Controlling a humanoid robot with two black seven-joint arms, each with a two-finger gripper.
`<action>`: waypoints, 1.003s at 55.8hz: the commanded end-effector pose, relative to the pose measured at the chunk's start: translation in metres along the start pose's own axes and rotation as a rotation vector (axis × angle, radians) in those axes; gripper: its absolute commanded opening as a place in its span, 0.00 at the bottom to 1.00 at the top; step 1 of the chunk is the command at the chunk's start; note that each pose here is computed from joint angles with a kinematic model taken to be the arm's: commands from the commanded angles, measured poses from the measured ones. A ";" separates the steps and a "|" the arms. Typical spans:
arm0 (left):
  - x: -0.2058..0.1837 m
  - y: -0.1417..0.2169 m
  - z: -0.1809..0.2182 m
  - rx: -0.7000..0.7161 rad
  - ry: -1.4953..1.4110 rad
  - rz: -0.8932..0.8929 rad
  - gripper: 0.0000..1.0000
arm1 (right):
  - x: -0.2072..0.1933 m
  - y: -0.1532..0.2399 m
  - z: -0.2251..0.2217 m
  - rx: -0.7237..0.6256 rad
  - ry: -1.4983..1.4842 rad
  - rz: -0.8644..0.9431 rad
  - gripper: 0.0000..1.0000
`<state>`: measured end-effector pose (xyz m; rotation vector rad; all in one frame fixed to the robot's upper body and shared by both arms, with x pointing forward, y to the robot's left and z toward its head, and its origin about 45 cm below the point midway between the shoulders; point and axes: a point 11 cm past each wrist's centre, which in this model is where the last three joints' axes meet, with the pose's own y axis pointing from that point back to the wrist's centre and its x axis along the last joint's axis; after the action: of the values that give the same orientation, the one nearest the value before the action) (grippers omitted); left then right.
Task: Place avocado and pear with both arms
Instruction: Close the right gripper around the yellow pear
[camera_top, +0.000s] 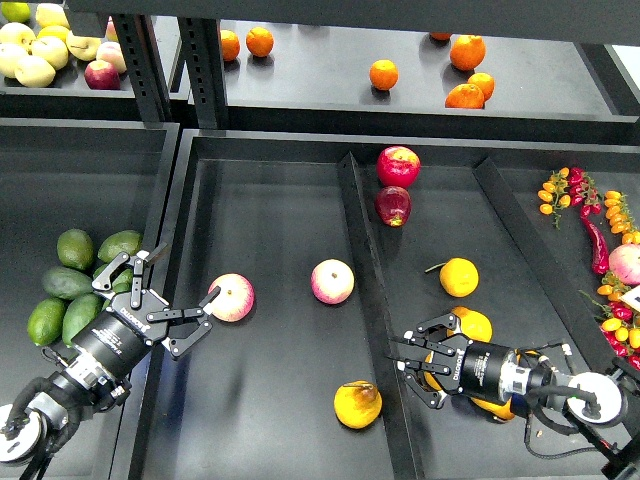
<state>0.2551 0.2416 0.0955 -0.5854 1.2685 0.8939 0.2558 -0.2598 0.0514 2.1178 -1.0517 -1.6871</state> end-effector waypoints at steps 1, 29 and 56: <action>-0.001 0.000 0.000 0.000 -0.001 -0.002 1.00 | 0.007 -0.002 0.012 -0.035 0.017 0.029 0.78; 0.002 0.002 -0.002 0.000 0.005 0.008 1.00 | 0.019 -0.044 0.051 -0.140 0.031 0.084 0.95; 0.003 0.004 -0.002 -0.002 0.006 0.010 1.00 | 0.018 -0.060 0.054 -0.147 0.012 0.095 0.93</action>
<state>0.2516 0.2425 0.0927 -0.5838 1.2767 0.9005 0.2316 -0.2176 -0.0131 1.9559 -0.9798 -1.6478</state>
